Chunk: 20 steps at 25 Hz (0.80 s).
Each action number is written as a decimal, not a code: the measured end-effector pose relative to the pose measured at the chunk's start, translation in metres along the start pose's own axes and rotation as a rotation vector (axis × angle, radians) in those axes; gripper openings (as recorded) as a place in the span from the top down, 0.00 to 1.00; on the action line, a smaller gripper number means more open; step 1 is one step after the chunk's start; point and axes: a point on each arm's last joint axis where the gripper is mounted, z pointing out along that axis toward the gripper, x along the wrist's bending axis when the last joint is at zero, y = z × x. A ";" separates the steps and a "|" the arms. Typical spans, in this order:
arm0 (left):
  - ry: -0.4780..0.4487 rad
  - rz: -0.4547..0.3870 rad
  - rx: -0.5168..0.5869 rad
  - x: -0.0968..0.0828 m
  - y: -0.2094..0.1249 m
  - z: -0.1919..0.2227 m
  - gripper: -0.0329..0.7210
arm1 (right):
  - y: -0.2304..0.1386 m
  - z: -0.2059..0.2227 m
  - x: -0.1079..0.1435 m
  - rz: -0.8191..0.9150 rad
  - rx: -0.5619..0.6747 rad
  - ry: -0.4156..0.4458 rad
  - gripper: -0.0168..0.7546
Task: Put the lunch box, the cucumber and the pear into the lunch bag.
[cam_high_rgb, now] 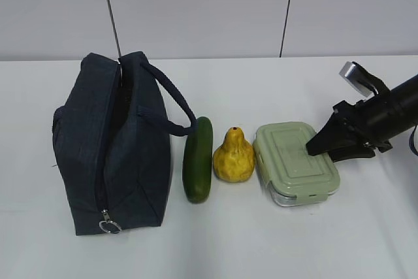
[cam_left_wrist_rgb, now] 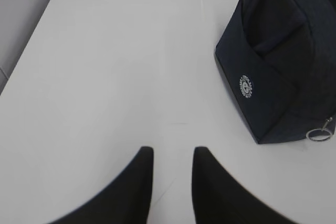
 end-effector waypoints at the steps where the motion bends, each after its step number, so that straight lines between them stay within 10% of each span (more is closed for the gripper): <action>1: 0.000 0.000 0.000 0.000 0.000 0.000 0.76 | 0.000 0.000 0.000 0.000 0.000 0.000 0.53; 20: 0.000 0.000 0.000 0.000 0.000 0.000 0.76 | 0.000 0.000 0.001 -0.006 0.010 0.011 0.55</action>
